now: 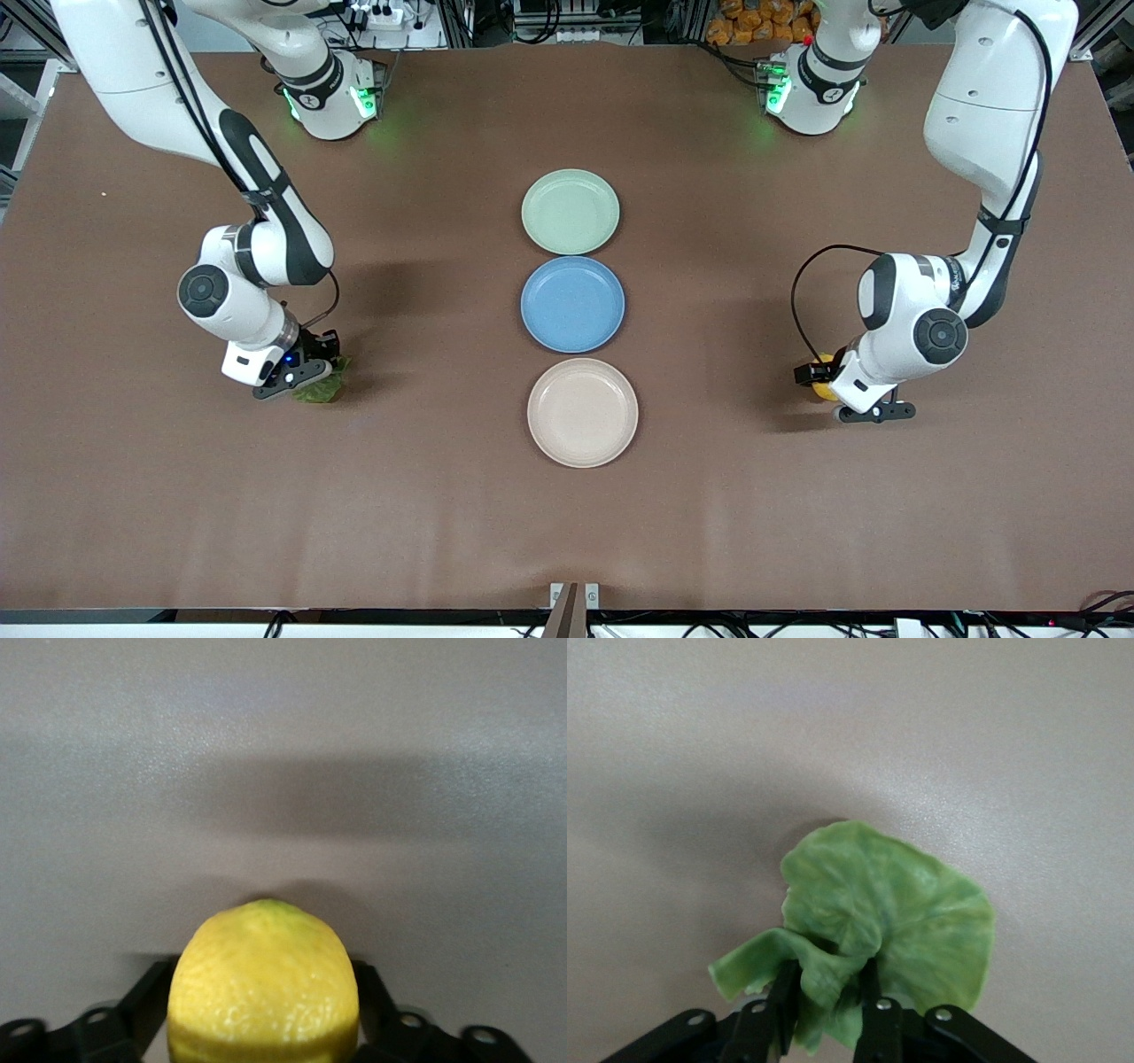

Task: Place lemon and lettuce in plates
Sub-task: 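Close the left gripper on the lemon while the right gripper grasps lettuce, then carry the lemon toward the cream plate while the right gripper carries lettuce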

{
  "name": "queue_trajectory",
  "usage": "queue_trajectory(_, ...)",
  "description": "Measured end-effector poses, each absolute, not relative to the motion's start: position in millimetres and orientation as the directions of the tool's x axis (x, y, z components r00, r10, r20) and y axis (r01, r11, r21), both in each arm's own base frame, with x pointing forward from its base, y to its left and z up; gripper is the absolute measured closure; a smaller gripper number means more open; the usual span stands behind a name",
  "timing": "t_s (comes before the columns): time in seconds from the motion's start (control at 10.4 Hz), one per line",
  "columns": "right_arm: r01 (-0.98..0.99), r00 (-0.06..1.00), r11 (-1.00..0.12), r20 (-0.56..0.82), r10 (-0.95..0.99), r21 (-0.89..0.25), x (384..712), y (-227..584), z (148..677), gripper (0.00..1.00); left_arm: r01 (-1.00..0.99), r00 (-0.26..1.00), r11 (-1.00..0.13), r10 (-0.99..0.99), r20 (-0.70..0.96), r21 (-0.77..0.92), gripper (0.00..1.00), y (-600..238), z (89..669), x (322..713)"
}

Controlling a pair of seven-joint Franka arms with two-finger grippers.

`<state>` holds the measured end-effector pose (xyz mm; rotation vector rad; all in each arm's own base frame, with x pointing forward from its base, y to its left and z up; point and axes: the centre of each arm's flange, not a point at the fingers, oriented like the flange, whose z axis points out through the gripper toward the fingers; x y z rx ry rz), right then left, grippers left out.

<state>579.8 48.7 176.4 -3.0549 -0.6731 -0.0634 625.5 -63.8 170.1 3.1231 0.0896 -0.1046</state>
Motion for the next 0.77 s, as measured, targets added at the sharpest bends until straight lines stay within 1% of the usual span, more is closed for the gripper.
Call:
queue_trajectory(0.1,0.422,0.906,-0.907,0.042,0.421,-0.004,579.9,49.7,176.8,0.75,0.056,0.996,-0.998,0.055,-0.063,0.014,0.24,-64.6,172.3,626.5)
queue_trajectory(0.19,0.421,0.906,-0.907,0.045,0.421,-0.003,581.0,49.3,177.8,0.81,0.053,0.997,-0.998,0.052,-0.061,0.015,0.37,-66.7,173.3,626.8)
queue_trajectory(0.29,0.42,0.906,-0.908,0.051,0.419,0.0,583.1,48.4,180.6,0.89,0.049,0.997,-0.999,0.048,-0.061,0.015,0.41,-69.4,173.0,626.4)
queue_trajectory(0.38,0.419,0.906,-0.908,0.055,0.419,0.002,585.3,48.4,185.7,0.95,0.043,0.997,-0.999,0.042,-0.058,0.015,0.41,-73.3,174.4,627.3)
queue_trajectory(0.58,0.419,0.907,-0.908,0.044,0.419,-0.002,587.7,47.9,203.6,0.95,0.026,0.998,-1.0,0.026,-0.05,0.016,0.41,-84.5,184.9,634.9)
queue_trajectory(0.77,0.42,0.907,-0.907,0.017,0.42,-0.012,586.0,47.8,221.2,0.95,0.015,0.999,-1.0,0.014,-0.045,0.017,0.41,-93.7,209.7,650.8)
